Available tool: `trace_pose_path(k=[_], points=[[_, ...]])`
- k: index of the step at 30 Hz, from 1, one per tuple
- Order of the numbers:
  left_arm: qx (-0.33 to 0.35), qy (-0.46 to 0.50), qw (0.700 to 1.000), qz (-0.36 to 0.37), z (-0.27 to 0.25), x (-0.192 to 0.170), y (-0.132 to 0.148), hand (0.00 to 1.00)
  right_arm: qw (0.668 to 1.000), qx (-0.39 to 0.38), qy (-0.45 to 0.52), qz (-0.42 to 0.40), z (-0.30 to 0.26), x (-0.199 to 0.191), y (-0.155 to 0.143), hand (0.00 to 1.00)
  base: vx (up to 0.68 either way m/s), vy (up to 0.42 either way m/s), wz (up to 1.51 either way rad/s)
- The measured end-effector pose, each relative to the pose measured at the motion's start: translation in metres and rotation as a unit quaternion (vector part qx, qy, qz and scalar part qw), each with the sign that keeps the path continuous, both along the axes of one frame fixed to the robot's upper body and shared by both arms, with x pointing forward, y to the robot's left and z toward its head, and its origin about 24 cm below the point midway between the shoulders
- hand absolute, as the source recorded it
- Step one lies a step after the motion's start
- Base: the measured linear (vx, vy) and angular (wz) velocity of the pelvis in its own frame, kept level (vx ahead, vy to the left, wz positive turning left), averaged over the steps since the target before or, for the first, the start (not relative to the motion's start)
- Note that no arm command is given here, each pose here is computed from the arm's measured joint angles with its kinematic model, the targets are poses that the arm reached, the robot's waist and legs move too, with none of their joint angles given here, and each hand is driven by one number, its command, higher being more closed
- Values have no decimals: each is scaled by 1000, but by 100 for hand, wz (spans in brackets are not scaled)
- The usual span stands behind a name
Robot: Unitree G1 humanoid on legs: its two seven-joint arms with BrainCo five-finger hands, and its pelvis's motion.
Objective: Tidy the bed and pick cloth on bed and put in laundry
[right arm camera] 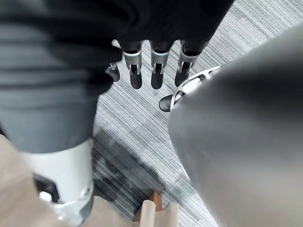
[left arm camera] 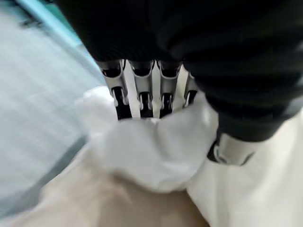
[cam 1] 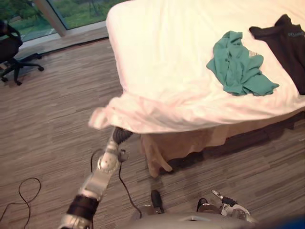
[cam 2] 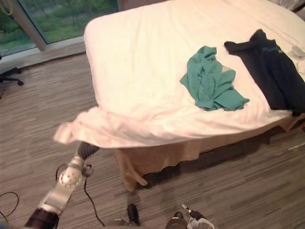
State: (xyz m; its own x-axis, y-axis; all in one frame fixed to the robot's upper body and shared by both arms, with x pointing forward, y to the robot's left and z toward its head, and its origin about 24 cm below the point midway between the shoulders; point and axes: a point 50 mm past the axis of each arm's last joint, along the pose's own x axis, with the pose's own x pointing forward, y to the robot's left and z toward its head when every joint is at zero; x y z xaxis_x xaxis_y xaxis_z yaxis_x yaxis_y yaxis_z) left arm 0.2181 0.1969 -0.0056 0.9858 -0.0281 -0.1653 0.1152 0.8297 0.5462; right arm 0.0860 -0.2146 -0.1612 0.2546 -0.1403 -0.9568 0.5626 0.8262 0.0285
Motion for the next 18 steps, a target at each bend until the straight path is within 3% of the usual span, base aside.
trace_pose_path(k=[5, 10, 13, 15, 18], points=[[-35, 132, 991, 5, -46, -42, 6, 0, 999, 25, 28, -4, -4, -16, -1, 0, -69, 15, 7], [-77, 278, 956, 54, -98, -93, 3, 0, 999, 39, 34, -7, -6, -25, 1, 0, 12, 23, 10], [-89, 388, 908, 130, -132, -134, 12, 0, 998, 50, 34, -28, -7, -28, 3, 0, 59, 16, -2], [-120, 447, 852, 244, -150, -173, 26, 0, 996, 53, 37, -54, -9, -35, 6, 0, 89, 7, -8], [-142, 476, 791, 357, -158, -206, 37, 0, 993, 47, 38, -102, -11, -43, 7, 0, 76, -5, -11]])
